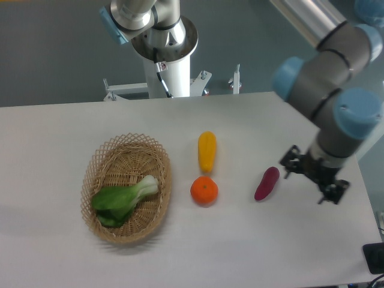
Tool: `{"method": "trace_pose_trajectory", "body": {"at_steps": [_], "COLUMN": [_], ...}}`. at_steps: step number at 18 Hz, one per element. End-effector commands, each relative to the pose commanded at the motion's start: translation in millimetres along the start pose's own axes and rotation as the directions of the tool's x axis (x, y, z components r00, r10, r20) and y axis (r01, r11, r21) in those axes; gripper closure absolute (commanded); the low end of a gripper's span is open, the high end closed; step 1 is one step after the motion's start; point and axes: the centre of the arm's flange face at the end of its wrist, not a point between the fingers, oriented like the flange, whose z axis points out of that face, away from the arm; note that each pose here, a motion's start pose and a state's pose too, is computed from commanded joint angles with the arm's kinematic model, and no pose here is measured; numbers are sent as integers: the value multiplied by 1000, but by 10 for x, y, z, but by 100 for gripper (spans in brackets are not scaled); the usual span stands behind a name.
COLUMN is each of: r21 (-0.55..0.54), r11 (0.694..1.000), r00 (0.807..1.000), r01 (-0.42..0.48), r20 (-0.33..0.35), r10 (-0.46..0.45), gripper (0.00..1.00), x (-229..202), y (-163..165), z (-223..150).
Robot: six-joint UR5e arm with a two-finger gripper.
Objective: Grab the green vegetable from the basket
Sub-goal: 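Move the gripper over the basket and lower it toward the bok choy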
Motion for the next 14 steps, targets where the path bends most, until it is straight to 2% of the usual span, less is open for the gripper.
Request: {"method": "trace_pose_trajectory", "body": {"at_steps": [4, 9, 12, 14], "r21": [-3, 0, 8, 7], "r11": [1000, 997, 999, 998], "r00": [1000, 995, 995, 994], "r01": [-11, -82, -48, -61], "r20": [-23, -64, -88, -91], "r10": [11, 82, 48, 62], "gripper": [0, 0, 0, 0], "x": [459, 1042, 1273, 1430], "y": [-662, -1398, -1631, -1709], "z": [57, 287, 504, 646]}}
